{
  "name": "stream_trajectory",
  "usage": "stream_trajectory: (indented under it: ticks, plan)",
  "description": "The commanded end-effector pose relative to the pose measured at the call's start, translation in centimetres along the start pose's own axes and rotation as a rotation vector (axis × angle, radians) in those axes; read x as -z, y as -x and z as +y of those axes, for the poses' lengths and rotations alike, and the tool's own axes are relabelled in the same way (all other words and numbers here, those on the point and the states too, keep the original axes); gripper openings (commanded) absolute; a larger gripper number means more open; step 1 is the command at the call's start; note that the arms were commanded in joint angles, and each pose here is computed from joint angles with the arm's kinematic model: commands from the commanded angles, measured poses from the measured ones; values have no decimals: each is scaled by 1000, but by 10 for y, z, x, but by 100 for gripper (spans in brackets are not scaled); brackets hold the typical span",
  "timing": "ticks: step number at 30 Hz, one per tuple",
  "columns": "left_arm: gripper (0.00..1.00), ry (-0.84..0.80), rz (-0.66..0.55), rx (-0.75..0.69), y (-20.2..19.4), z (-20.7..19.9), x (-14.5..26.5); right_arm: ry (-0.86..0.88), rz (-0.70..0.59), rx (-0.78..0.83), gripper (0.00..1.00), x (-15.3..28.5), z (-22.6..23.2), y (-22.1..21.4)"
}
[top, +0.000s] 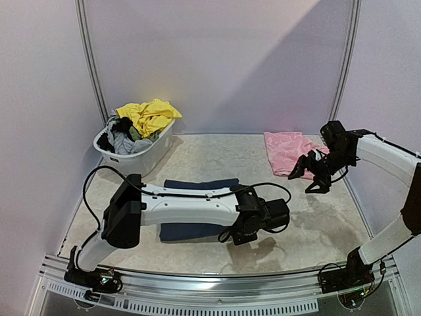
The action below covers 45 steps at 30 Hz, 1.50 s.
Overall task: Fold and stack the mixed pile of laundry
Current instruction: Pick up the square-folded tank top from the center of the board, then pass from the left arm to the right
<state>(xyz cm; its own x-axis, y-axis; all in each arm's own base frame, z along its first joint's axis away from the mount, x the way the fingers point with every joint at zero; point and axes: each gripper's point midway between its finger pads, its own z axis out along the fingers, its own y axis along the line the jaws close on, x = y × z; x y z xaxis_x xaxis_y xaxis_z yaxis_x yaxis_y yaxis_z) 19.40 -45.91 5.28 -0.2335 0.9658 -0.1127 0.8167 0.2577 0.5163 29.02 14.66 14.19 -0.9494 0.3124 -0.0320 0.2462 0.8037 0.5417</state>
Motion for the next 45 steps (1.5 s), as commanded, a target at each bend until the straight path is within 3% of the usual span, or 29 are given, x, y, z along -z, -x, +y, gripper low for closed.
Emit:
stream_trajectory:
  ticks: [1, 13, 25, 45]
  plan:
    - [0, 17, -44, 108, 1, 24, 21, 155, 5, 59, 87, -15, 30, 17]
    - [0, -9, -21, 295, -19, 58, 26, 272, 116, 105, 88, -82, 72, 18]
    - [0, -27, 1, 319, -26, 61, 25, 322, 198, 150, 89, -131, 116, 5]
    - [0, 6, -64, 350, -16, 87, 54, 279, 303, 122, 77, -191, 105, -17]
